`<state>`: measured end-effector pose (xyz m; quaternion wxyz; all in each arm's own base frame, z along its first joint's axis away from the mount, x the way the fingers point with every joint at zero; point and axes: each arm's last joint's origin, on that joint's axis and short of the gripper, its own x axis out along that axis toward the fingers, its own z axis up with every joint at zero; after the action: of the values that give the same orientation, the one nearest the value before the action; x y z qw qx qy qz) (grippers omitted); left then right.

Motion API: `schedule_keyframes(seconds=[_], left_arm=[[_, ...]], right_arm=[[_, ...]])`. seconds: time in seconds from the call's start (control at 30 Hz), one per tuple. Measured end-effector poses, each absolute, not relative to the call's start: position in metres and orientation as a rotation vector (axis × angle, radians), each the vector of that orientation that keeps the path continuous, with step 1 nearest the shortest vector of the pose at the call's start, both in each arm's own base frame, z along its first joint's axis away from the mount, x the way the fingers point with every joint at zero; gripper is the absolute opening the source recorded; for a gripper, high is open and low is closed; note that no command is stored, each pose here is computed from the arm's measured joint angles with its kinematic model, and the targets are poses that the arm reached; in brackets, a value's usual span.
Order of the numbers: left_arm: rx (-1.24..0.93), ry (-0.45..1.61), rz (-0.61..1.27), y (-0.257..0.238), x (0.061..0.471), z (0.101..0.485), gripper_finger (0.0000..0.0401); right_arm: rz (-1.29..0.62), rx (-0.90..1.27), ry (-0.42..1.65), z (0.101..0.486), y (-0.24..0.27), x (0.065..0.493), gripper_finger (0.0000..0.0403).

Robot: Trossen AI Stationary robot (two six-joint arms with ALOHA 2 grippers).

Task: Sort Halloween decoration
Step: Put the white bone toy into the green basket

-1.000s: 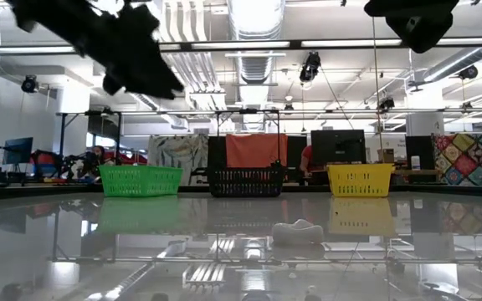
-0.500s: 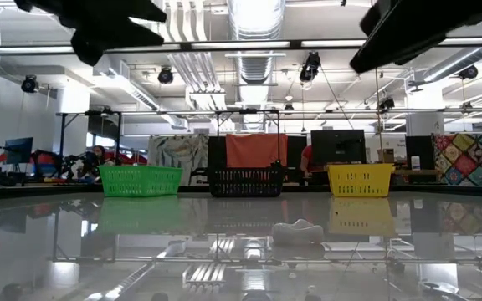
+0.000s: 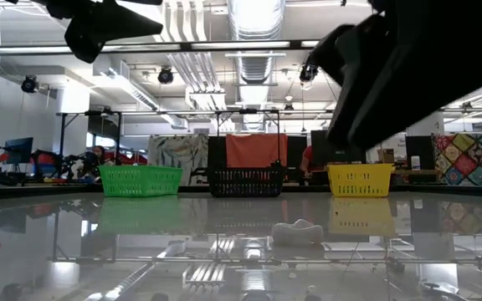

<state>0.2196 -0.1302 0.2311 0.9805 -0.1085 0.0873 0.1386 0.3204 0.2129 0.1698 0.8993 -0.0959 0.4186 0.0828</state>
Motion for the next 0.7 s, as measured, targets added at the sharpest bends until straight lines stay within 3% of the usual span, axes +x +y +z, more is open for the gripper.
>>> schedule_keyframes(seconds=[0.7], left_arm=[[-0.213, 0.177, 0.278, -0.130, 0.220, 0.231, 0.0192]], right_arm=[[0.322, -0.186, 0.890, 0.138, 0.190, 0.358, 0.0093]])
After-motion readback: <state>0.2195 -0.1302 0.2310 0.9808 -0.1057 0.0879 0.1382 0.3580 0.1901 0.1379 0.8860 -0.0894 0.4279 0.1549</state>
